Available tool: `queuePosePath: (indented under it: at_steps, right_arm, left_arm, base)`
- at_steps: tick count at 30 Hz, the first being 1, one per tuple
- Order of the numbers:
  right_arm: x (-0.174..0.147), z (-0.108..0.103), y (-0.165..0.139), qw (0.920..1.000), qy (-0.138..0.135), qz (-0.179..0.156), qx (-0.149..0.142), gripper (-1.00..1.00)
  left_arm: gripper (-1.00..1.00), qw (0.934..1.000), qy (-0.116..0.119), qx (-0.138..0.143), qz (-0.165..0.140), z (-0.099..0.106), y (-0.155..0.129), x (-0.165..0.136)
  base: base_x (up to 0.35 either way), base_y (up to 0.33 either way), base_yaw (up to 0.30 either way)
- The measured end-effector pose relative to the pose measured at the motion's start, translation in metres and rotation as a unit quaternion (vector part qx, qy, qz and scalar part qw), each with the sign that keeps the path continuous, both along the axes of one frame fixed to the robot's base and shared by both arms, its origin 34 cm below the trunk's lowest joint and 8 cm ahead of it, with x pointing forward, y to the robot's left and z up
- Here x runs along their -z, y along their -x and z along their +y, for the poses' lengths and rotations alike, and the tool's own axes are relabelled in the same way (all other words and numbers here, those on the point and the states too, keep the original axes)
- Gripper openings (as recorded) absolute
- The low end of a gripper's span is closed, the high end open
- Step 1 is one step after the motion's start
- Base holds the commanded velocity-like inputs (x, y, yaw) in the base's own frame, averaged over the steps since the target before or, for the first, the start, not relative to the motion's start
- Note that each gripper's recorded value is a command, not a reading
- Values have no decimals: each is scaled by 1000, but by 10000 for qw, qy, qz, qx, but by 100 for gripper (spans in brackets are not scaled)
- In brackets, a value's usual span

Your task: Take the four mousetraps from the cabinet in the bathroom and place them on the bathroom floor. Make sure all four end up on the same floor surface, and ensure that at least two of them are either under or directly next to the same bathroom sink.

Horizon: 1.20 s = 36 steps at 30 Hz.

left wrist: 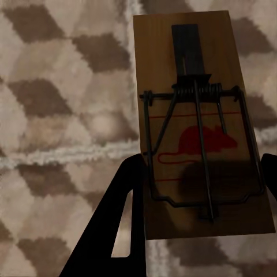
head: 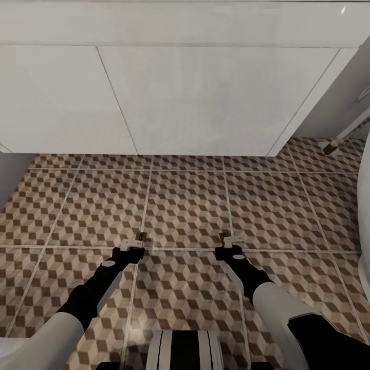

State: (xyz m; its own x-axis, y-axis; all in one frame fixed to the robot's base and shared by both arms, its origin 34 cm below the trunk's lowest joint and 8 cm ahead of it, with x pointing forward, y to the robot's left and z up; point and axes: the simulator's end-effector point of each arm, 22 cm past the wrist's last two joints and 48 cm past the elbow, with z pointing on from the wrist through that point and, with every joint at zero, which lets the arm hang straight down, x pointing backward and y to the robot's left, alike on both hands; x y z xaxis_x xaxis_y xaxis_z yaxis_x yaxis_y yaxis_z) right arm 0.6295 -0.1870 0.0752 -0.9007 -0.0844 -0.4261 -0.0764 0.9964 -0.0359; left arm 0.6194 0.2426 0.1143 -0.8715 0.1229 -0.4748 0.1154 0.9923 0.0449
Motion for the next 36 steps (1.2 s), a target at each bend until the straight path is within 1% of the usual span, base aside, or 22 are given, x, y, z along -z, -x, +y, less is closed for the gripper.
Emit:
queuePosePath:
  at_steps: [9, 11, 15, 17, 24, 27, 32, 36]
  right_arm:
    - [0, 0, 0, 10000, 0, 0, 4, -100]
    - [0, 0, 0, 10000, -1, 6, 10, -100]
    - [2, -1, 3, 10000, 3, 37, 24, -100]
    - [2, -2, 3, 10000, 12, 40, 34, -100]
    - [2, -5, 4, 9999, 58, 44, 77, -100]
    - [2, -6, 4, 9999, 61, 45, 81, -100]
    - [2, -6, 4, 9999, 63, 47, 83, -100]
    - [11, -6, 11, 9999, 63, 134, 83, -100]
  left_arm:
    - [-100, 10000, -11, -13, 6, -2, 1, 0]
    - [-100, 9999, -74, -76, -8, 0, 0, 0]
    - [-100, 9992, -281, -262, -50, 5, -2, -2]
    - [-100, 9991, -307, -305, -52, 3, -2, -2]
    - [-100, 9991, -206, -369, -27, -22, 0, -2]
    - [-100, 9991, -183, -373, -19, -26, 1, -2]
    - [-100, 9992, -174, -372, -16, -29, 1, -2]
    - [-100, 9992, -162, -360, 39, -31, 5, 6]
  base:
    - [0, 0, 0]
    - [0, 0, 0]
    - [0, 0, 0]
    - [0, 0, 0]
    - [0, 0, 0]
    - [0, 0, 0]
    - [0, 0, 0]
    - [0, 0, 0]
